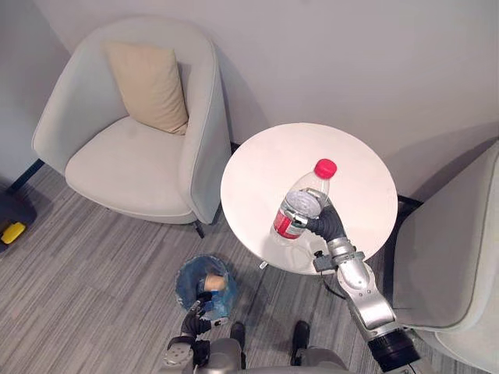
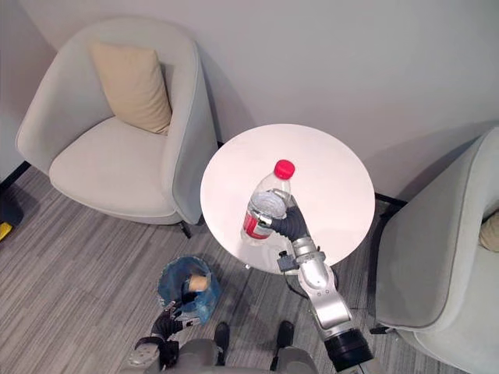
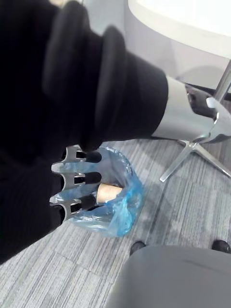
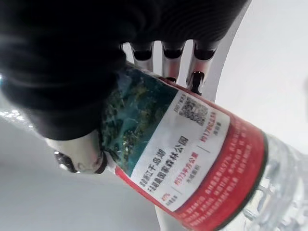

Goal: Gather rubbish on tea table into small bin, then transfer packed bag to large trash can.

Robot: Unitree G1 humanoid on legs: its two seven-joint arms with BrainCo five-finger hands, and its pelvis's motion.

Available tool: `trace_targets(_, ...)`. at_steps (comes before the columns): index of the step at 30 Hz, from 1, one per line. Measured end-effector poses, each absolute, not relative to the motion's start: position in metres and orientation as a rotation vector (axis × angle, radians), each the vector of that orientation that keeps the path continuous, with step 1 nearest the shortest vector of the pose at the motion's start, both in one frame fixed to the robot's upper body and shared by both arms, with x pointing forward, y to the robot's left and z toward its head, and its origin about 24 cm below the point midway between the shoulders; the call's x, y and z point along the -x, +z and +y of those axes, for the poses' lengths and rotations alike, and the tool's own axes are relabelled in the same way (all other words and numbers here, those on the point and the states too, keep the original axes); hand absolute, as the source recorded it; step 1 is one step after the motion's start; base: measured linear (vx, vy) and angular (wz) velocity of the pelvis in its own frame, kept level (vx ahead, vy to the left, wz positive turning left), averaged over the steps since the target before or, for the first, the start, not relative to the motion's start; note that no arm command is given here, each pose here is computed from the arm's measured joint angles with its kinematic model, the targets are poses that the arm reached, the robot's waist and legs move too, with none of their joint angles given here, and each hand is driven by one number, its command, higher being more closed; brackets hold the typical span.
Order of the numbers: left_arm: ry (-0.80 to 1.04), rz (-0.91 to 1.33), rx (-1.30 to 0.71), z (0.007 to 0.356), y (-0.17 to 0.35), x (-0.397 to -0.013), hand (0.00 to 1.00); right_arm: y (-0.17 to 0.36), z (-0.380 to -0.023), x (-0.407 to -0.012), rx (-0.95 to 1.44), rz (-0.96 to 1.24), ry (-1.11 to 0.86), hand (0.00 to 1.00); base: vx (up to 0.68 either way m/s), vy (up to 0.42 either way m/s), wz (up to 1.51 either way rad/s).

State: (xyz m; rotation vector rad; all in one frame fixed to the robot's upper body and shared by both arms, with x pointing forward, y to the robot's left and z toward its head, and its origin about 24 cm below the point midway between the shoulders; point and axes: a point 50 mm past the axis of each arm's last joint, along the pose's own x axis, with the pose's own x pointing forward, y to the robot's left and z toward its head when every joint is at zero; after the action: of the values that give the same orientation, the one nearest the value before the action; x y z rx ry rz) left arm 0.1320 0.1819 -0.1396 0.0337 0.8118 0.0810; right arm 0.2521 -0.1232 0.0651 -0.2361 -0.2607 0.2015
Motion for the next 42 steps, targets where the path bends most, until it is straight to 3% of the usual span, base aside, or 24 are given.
trace_targets(13,0.057,0.823,-0.054,0.181,-0.142,-0.127,0.00,0.042,-0.110,-0.231,0.278,-0.180,0.293,1.00,-0.02,0.000,0.05)
trace_targets(21,0.033,0.820,-0.071,0.180,-0.141,-0.126,0.00,0.049,-0.108,-0.227,0.321,-0.223,0.316,1.00,-0.05,-0.085,1.00)
trace_targets(28,-0.004,0.797,-0.055,0.167,-0.140,-0.133,0.00,0.052,-0.120,-0.231,0.353,-0.229,0.282,1.00,-0.05,-0.040,0.90)
trace_targets(32,-0.050,0.791,-0.064,0.156,-0.139,-0.133,0.00,0.060,-0.140,-0.239,0.352,-0.246,0.163,1.00,0.04,0.107,0.84)
trace_targets(42,-0.031,0.784,-0.107,0.172,-0.137,-0.134,0.00,0.057,-0.122,-0.241,0.270,-0.237,0.161,1.00,0.05,0.031,0.21)
